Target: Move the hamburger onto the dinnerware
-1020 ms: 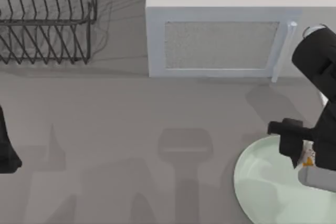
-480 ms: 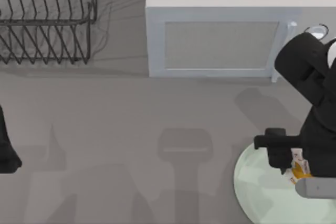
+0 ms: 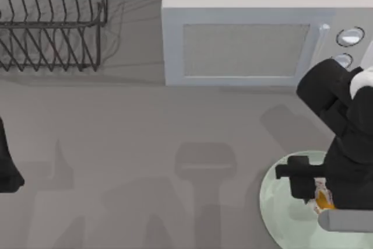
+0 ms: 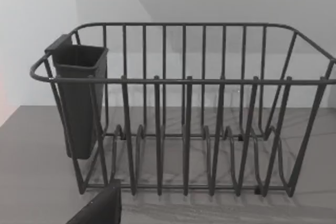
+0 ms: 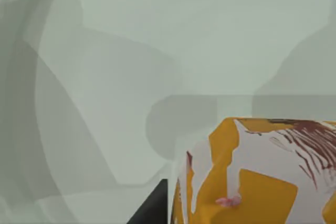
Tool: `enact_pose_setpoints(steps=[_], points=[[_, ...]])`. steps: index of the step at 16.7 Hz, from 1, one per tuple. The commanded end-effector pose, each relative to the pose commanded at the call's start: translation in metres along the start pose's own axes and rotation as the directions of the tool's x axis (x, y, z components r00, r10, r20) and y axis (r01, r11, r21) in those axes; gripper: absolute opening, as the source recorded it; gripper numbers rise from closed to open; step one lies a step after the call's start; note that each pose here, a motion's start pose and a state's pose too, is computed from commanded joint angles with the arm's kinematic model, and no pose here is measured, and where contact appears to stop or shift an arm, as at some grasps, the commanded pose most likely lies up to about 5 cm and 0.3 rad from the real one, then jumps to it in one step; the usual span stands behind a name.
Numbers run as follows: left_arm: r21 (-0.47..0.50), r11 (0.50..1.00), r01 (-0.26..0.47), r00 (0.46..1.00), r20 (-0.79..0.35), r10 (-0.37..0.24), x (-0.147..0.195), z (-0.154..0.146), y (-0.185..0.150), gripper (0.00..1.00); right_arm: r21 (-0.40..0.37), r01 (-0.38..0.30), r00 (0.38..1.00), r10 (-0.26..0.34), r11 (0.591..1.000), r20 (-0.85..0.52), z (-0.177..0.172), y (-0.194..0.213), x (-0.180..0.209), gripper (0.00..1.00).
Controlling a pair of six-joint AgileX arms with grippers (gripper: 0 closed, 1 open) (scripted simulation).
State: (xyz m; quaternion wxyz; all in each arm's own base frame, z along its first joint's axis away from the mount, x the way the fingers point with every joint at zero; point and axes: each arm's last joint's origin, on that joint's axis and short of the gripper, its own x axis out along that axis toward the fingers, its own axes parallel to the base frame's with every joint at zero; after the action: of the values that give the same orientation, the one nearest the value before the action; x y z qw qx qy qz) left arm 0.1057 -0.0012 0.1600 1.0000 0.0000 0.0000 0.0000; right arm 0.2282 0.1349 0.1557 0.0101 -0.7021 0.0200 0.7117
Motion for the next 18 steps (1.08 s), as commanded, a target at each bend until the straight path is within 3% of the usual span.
enact_pose_setpoints(steps=[5, 18], points=[[0.000, 1.000, 0.000, 1.000, 0.000, 0.000, 0.0000, 0.0000, 0.0000, 1.00, 0.001, -0.002, 1.000, 0.002, 1.000, 0.001, 0.0003, 0.0005, 0.0060, 0.00], [0.000, 1.000, 0.000, 1.000, 0.000, 0.000, 0.0000, 0.0000, 0.0000, 1.00, 0.001, -0.002, 1.000, 0.002, 1.000, 0.001, 0.0003, 0.0005, 0.0060, 0.98]])
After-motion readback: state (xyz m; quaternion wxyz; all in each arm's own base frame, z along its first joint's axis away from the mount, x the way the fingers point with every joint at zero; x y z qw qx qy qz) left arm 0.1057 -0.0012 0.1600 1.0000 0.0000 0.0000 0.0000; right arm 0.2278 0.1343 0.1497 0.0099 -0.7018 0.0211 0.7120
